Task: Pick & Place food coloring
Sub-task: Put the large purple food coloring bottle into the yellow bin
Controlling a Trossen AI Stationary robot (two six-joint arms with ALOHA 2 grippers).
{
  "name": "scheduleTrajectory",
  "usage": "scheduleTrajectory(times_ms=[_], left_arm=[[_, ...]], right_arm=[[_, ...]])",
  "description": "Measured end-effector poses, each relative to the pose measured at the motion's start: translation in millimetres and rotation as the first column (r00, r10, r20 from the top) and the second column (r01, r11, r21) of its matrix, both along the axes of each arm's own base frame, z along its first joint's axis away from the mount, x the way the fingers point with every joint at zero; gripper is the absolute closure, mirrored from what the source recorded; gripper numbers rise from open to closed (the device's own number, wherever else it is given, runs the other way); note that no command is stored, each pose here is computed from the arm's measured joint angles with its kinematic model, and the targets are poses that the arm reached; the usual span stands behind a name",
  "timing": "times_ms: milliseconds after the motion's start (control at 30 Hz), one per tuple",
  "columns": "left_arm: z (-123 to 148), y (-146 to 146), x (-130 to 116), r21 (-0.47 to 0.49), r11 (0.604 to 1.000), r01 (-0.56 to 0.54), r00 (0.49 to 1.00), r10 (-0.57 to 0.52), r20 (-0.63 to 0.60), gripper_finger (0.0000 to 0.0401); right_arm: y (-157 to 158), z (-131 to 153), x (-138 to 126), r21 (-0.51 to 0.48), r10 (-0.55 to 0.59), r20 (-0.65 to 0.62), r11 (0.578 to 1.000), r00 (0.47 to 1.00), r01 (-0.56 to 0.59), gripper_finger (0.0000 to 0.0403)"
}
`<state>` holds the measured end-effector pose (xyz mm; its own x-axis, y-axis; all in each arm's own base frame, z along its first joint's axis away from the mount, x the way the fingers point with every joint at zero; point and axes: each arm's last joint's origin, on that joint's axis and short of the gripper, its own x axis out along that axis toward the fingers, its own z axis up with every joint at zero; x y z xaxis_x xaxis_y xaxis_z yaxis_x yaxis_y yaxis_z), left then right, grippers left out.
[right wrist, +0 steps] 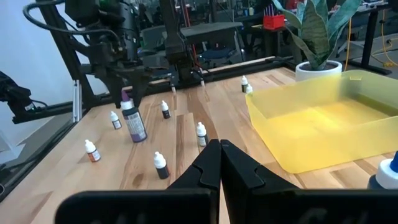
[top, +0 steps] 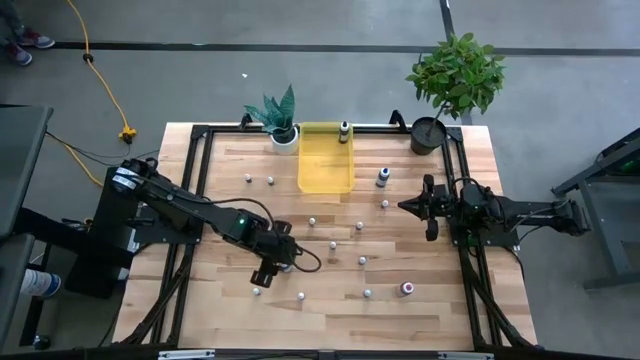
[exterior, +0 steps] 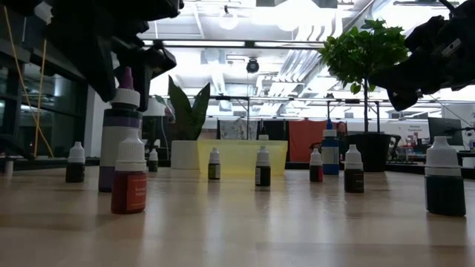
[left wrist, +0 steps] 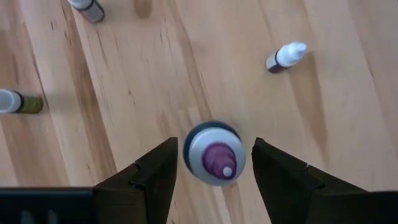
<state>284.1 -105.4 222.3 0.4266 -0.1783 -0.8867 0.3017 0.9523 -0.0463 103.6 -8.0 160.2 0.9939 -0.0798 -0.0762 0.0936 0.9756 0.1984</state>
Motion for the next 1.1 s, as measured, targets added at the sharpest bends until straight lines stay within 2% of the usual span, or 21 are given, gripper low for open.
scheduleTrajectory(times_ms=[233, 567, 800, 967, 1100], left_arm=[[0.2, 0.1, 0.4, -0.003, 1.0, -0.022, 1.0, 0.022, 0.003, 0.0211], [0.5, 1.1, -0.2, 0.008, 0.999, -0.044, 0.999, 0.044, -0.003, 0.0311], [11.4, 6.6, 1.8, 0.0, 0.985, -0.174, 0.984, 0.174, -0.046, 0.0312], [47.0, 19.7, 9.1, 0.014, 0.94, -0.341, 0.939, 0.341, -0.04, 0.0312], [82.8, 36.1, 16.6, -0.027, 0.855, -0.518, 0.855, 0.519, 0.01, 0.0312]], right_arm=[[0.0, 0.0, 0.0, 0.0, 0.0, 0.0, 1.0, 1.0, 0.0, 0.0402], [0.0, 0.0, 0.0, 0.0, 0.0, 0.0, 1.0, 1.0, 0.0, 0.0402], [0.0, -0.1, 0.0, 0.0, 0.0, 0.0, 1.0, 1.0, 0.0, 0.0402], [0.0, 0.0, 0.0, 0.0, 0.0, 0.0, 1.0, 1.0, 0.0, 0.0402], [0.0, 0.0, 0.0, 0.0, 0.0, 0.0, 1.0, 1.0, 0.0, 0.0402]])
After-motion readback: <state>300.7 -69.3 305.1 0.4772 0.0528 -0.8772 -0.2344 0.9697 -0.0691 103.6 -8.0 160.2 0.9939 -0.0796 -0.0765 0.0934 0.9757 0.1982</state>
